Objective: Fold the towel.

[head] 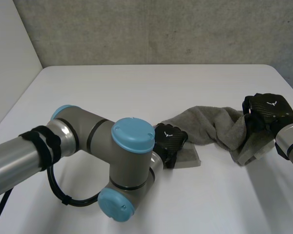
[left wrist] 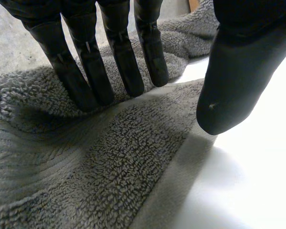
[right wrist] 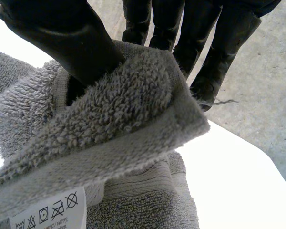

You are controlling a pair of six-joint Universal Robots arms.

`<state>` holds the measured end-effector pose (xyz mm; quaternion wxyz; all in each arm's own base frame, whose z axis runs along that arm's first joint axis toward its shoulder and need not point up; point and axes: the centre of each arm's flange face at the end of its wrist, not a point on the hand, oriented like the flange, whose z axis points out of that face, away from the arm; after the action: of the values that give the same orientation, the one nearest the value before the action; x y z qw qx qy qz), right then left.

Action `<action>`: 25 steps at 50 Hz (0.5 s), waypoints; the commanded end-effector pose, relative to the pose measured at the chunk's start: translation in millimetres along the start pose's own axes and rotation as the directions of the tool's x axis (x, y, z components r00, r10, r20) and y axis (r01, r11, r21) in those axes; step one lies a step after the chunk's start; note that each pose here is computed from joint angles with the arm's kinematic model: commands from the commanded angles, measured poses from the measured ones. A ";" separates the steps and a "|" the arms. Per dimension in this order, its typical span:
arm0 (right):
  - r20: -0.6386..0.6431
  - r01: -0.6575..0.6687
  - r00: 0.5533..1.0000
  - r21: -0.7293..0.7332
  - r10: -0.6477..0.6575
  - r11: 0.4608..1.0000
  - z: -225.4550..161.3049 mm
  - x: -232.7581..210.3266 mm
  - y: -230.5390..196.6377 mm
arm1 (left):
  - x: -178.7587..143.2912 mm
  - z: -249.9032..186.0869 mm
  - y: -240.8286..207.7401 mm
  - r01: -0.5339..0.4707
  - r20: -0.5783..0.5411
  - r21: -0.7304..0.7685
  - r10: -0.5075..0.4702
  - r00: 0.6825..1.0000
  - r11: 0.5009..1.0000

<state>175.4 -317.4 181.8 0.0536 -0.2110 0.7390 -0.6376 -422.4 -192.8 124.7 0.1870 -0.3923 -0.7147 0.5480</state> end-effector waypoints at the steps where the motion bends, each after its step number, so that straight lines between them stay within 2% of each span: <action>1: 0.004 -0.002 1.000 -0.006 0.002 1.000 0.6 -1.0 1.9 | 0.0 11.3 5.5 -0.071 0.011 0.001 0.071 0.997 0.997; 5: 0.006 0.000 1.000 -0.004 0.000 1.000 0.8 -1.2 1.7 | 0.0 17.0 8.8 -0.127 0.013 0.003 0.127 0.992 0.992; 25: 0.017 -0.005 1.000 -0.014 0.005 1.000 2.0 -2.5 5.6 | -1.5 17.4 7.8 -0.150 0.012 -0.012 0.150 0.989 0.989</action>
<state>177.0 -317.7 175.5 0.0593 -0.2155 0.7435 -0.6303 -433.2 -206.1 109.8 0.1440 -0.4355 -0.6859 0.5649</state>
